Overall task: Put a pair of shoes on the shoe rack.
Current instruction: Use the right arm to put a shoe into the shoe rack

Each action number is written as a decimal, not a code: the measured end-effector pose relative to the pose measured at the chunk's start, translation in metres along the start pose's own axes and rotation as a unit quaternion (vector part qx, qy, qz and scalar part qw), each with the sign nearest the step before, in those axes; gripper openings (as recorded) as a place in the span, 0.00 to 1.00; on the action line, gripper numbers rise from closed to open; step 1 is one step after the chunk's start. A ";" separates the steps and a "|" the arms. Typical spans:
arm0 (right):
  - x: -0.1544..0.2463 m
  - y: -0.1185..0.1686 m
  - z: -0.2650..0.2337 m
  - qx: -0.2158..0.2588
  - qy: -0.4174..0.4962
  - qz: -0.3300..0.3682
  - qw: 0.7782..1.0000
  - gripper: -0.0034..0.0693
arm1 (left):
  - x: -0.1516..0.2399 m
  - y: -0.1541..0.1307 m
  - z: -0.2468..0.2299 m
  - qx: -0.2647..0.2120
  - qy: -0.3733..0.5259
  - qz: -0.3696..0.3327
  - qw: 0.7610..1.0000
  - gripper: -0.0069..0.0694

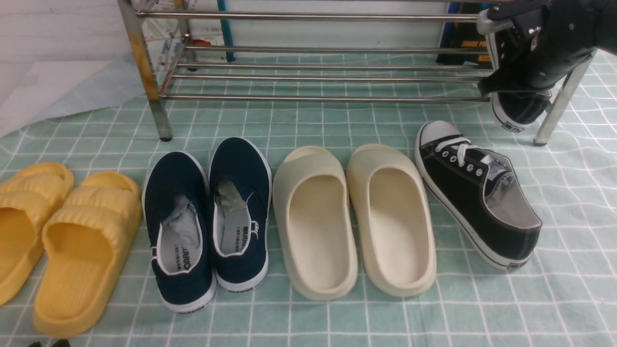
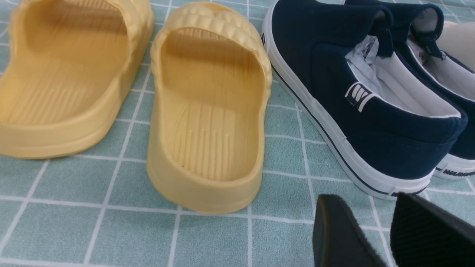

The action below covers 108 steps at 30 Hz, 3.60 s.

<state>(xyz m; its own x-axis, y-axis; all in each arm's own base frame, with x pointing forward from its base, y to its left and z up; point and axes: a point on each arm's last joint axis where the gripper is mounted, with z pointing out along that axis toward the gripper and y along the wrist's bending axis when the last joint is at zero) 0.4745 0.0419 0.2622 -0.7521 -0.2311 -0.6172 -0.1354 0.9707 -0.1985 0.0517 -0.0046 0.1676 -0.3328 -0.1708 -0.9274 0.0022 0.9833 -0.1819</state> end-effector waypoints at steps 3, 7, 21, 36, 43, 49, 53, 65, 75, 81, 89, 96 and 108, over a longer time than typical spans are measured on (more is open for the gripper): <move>-0.002 -0.002 0.001 0.003 -0.010 0.000 1.000 0.09 | 0.000 0.000 0.000 0.000 0.000 0.000 1.000 0.40; -0.006 -0.003 0.000 0.003 -0.024 0.000 1.000 0.09 | 0.000 0.000 0.000 0.000 0.000 0.000 1.000 0.40; -0.008 -0.004 0.000 0.010 -0.029 -0.008 0.999 0.45 | 0.000 0.000 0.000 0.000 0.000 0.000 1.000 0.40; -0.001 0.004 -0.011 -0.004 0.030 -0.004 1.000 0.66 | 0.000 0.000 0.000 0.000 0.000 0.000 1.000 0.40; 0.004 0.006 0.003 0.009 0.041 -0.033 0.999 0.36 | 0.000 0.000 0.000 0.000 0.000 0.000 1.000 0.40; 0.002 0.005 -0.005 0.026 0.045 -0.060 0.997 0.10 | 0.000 0.000 0.000 0.000 0.000 0.000 1.000 0.40; -0.004 0.000 -0.024 0.035 0.028 -0.064 0.997 0.10 | 0.000 0.000 0.000 0.000 0.000 0.000 1.000 0.40; -0.003 0.014 -0.025 -0.004 0.037 -0.237 0.971 0.10 | 0.000 0.000 0.000 0.000 0.000 0.000 1.000 0.40; -0.006 0.025 -0.025 -0.057 0.005 -0.308 0.950 0.10 | 0.000 0.000 0.000 0.000 0.000 0.000 1.000 0.40; -0.008 0.025 -0.025 -0.052 -0.006 -0.310 0.949 0.10 | 0.000 0.000 0.000 0.000 0.000 0.000 1.000 0.40; -0.007 0.020 -0.014 -0.019 0.000 -0.350 0.937 0.10 | 0.000 0.000 0.000 0.000 0.000 0.000 1.000 0.40; -0.007 0.015 -0.011 -0.020 -0.004 -0.338 0.941 0.15 | 0.000 0.000 0.000 0.000 0.000 0.000 1.000 0.40; -0.017 0.010 -0.021 -0.007 -0.046 -0.158 0.986 0.64 | 0.000 0.000 0.000 0.000 0.000 0.000 1.000 0.40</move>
<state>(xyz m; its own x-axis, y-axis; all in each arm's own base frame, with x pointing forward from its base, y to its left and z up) 0.4719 0.0566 0.2869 -0.6091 -0.5274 -0.5924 -0.3643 0.8495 -0.3817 0.0517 -0.0046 0.1676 -0.3330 -0.1708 -0.9273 0.0022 0.9833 -0.1819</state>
